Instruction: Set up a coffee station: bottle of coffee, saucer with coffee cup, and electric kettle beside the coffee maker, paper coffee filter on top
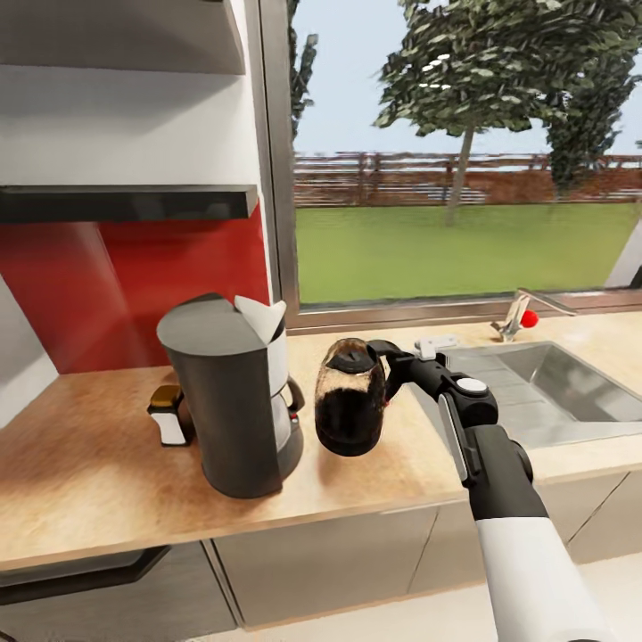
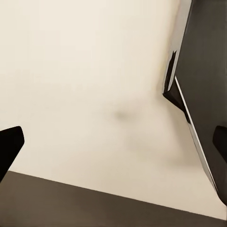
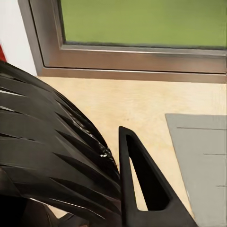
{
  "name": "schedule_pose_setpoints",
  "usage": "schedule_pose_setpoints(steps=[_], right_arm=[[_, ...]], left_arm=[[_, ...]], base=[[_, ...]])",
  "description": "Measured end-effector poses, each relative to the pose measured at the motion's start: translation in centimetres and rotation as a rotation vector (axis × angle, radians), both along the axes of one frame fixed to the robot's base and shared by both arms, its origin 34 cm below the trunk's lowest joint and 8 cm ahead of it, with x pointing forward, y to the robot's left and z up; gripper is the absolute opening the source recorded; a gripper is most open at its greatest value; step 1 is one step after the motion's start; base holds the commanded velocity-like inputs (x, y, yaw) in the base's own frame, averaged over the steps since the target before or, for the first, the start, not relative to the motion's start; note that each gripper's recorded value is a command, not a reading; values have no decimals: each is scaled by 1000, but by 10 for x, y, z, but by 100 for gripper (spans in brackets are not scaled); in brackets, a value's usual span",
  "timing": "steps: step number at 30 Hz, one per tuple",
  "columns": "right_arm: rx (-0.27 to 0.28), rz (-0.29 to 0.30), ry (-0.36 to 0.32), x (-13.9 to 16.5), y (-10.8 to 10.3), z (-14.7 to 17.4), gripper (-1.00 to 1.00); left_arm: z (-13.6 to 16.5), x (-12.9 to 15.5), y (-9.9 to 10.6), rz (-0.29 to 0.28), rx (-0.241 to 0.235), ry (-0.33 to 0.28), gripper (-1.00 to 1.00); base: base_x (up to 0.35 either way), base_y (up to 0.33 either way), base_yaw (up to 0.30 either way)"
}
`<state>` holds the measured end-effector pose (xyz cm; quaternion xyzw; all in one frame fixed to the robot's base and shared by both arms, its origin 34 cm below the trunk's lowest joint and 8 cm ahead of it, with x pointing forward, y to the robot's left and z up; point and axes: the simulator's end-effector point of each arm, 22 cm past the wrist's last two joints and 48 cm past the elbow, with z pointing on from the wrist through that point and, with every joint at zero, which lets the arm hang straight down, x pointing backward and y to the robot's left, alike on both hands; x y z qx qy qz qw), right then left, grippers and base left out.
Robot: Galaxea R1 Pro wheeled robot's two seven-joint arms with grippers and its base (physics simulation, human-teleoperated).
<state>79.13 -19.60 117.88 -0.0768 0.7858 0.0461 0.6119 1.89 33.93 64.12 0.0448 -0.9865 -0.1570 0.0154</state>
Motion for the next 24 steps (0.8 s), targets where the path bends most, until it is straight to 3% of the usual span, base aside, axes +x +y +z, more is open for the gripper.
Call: schedule_pose_setpoints(steps=[3,6,8,11,13,17,24], right_arm=[[-2,-1,0,0,0,0,-100],[-7,-3,51,1,0,-24,-100],[-35,-75,64,4,-18,-32,-100],[-74,-234,55,5,-53,-32,-100],[-77,-272,53,5,-60,-32,-100],[-81,-284,71,6,-60,-45,-100],[-78,-266,41,13,-53,-62,-100]], left_arm=[[0,0,0,0,0,0,100],[0,0,0,0,0,0,100],[0,0,0,0,0,0,100],[0,0,0,1,0,0,100],[0,0,1,1,2,0,100],[0,0,1,1,3,0,100],[1,-1,3,1,7,2,100]], base=[[0,0,29],[0,0,4],[0,0,0],[0,0,0],[0,0,0],[0,0,0],[86,0,0]])
